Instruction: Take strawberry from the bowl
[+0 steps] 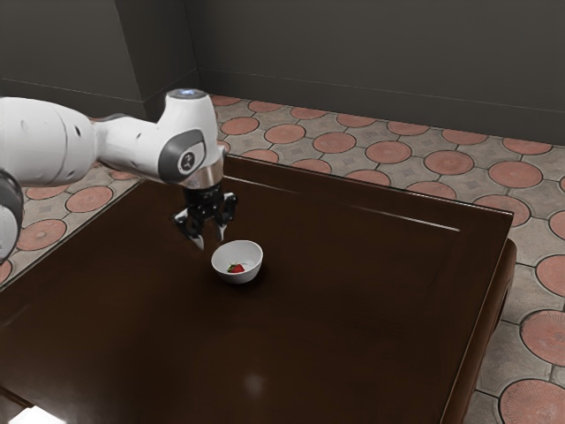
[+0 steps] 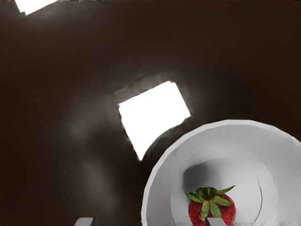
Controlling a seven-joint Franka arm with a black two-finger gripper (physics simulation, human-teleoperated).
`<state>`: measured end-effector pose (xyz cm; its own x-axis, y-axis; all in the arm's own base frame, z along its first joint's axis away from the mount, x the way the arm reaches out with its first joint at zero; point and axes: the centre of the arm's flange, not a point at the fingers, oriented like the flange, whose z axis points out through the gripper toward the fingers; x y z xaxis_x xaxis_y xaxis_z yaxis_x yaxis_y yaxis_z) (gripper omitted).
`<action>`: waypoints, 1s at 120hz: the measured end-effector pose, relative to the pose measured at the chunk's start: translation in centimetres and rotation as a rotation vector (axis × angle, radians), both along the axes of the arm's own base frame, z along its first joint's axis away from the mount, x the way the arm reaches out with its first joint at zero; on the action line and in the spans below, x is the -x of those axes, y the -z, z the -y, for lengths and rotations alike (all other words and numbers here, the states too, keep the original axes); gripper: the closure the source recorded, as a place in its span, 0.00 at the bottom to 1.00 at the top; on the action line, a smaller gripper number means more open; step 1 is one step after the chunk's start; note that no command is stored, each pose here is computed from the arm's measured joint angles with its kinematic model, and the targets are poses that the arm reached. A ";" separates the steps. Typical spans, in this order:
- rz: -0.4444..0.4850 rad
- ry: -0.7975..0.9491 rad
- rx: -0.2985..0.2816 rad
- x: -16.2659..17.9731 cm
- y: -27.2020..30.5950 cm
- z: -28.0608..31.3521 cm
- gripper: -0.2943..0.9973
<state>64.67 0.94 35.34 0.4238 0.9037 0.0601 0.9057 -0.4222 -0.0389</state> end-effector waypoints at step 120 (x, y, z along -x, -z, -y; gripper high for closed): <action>0.047 -0.120 -0.080 -1.9 7.2 4.1 0.63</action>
<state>66.58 -3.20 28.15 0.3084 0.9391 0.1514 0.9510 -0.3083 -0.0246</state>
